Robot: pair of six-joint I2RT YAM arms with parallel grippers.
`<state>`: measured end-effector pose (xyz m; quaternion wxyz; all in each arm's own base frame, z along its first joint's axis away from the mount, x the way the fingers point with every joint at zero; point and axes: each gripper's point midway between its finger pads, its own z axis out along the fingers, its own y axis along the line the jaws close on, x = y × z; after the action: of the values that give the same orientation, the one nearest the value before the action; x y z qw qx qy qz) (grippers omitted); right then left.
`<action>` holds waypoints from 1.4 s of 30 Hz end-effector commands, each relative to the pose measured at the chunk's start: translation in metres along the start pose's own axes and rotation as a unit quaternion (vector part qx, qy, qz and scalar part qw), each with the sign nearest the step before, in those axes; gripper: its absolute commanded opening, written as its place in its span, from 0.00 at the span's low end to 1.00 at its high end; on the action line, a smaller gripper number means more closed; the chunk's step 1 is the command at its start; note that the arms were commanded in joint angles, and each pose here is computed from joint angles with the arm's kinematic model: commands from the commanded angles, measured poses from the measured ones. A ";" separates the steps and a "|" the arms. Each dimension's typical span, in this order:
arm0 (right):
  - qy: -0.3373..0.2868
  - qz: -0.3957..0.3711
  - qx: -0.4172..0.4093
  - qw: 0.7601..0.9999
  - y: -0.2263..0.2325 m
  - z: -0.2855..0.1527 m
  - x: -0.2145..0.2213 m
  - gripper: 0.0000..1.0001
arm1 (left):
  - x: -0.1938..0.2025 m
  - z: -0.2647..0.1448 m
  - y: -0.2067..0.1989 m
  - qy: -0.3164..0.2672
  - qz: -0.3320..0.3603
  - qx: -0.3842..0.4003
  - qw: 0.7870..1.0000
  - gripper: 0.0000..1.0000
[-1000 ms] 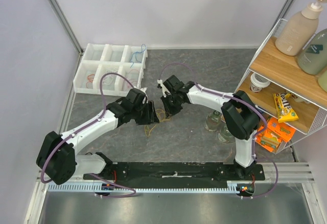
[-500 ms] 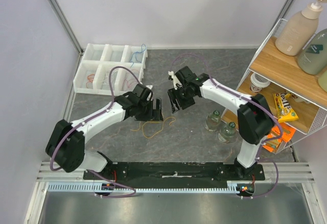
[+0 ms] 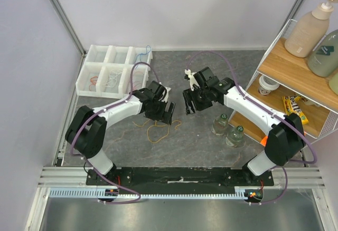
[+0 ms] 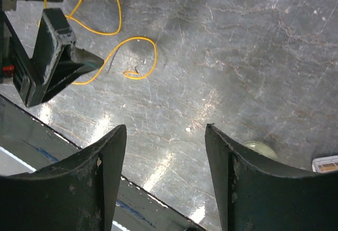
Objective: Untangle the cables
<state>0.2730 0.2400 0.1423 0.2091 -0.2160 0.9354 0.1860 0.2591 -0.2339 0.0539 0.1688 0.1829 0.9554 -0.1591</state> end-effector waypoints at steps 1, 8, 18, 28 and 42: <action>-0.016 -0.002 0.003 1.000 -0.004 -0.008 0.000 0.69 | -0.005 0.007 -0.010 0.011 0.086 0.029 0.996 0.92; -0.034 0.009 0.008 0.999 -0.011 -0.020 -0.003 0.69 | 0.008 0.022 -0.039 0.030 0.149 0.062 0.986 0.90; -0.056 0.019 0.012 0.998 -0.016 -0.036 -0.002 0.68 | 0.036 0.048 -0.023 0.062 0.179 -0.043 0.981 0.70; -0.060 0.024 0.010 0.998 -0.016 -0.039 -0.001 0.67 | 0.028 0.032 -0.013 0.044 0.184 -0.075 0.979 0.06; -0.062 0.026 0.009 0.998 -0.015 -0.040 0.000 0.67 | -0.075 -0.105 0.000 -0.156 0.066 -0.045 0.985 0.02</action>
<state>0.2642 0.2096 0.1615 0.2438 -0.1843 0.9330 0.1901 0.2642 -0.2333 0.1120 0.2641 0.2882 0.9162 -0.0885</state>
